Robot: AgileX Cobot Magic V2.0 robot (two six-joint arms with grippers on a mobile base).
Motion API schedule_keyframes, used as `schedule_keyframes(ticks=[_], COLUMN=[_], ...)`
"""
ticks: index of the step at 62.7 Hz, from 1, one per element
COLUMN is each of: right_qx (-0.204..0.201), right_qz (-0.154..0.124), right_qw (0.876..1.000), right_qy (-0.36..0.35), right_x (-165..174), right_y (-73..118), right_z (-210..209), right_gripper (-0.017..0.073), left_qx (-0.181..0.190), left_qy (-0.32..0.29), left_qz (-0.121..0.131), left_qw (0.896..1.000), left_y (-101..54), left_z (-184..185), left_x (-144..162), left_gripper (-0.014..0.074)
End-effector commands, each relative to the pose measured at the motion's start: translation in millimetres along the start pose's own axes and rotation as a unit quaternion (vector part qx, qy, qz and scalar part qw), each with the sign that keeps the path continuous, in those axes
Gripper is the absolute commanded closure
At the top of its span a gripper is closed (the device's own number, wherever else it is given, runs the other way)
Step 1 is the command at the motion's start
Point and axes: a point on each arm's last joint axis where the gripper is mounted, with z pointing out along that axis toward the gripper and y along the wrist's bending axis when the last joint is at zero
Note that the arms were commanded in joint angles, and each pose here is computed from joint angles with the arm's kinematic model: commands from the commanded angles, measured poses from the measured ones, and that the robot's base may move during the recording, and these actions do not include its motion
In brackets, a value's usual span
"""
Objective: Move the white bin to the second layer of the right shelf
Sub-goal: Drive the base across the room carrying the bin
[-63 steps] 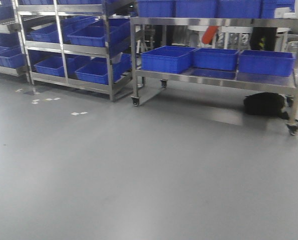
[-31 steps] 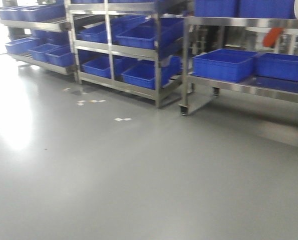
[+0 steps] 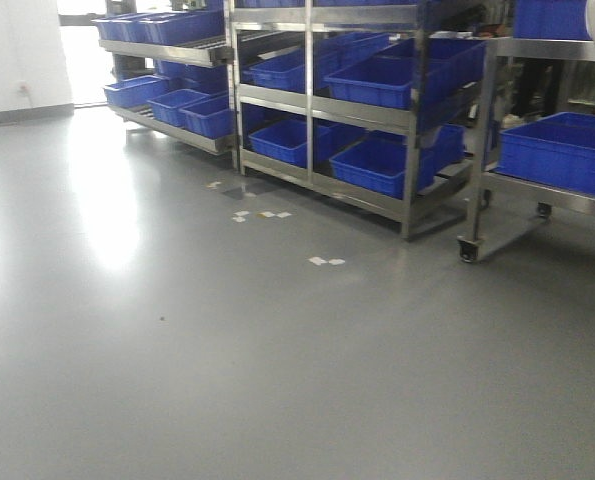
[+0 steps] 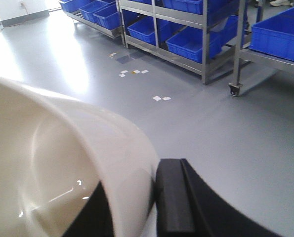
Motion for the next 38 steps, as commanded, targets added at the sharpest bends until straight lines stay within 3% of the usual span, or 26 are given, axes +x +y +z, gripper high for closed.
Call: schedule_keyframes(ticks=[1,38], right_qx=[-0.005,-0.005], right_qz=[0.000,0.000], right_qw=[0.998,0.998], right_qy=[-0.064,-0.064], right_x=[-18.5,-18.5], right_y=[2.1,2.1], right_z=[-3.1,-3.1], right_gripper=[0.0502,0.0502], left_qx=[-0.002,-0.002], left_qy=[-0.031,-0.031], left_qz=[-0.005,-0.005], left_qw=[1.000,1.000], left_y=[0.2,0.2], left_z=[0.3,0.3], left_x=[4.0,4.0], left_gripper=[0.0509,0.0509])
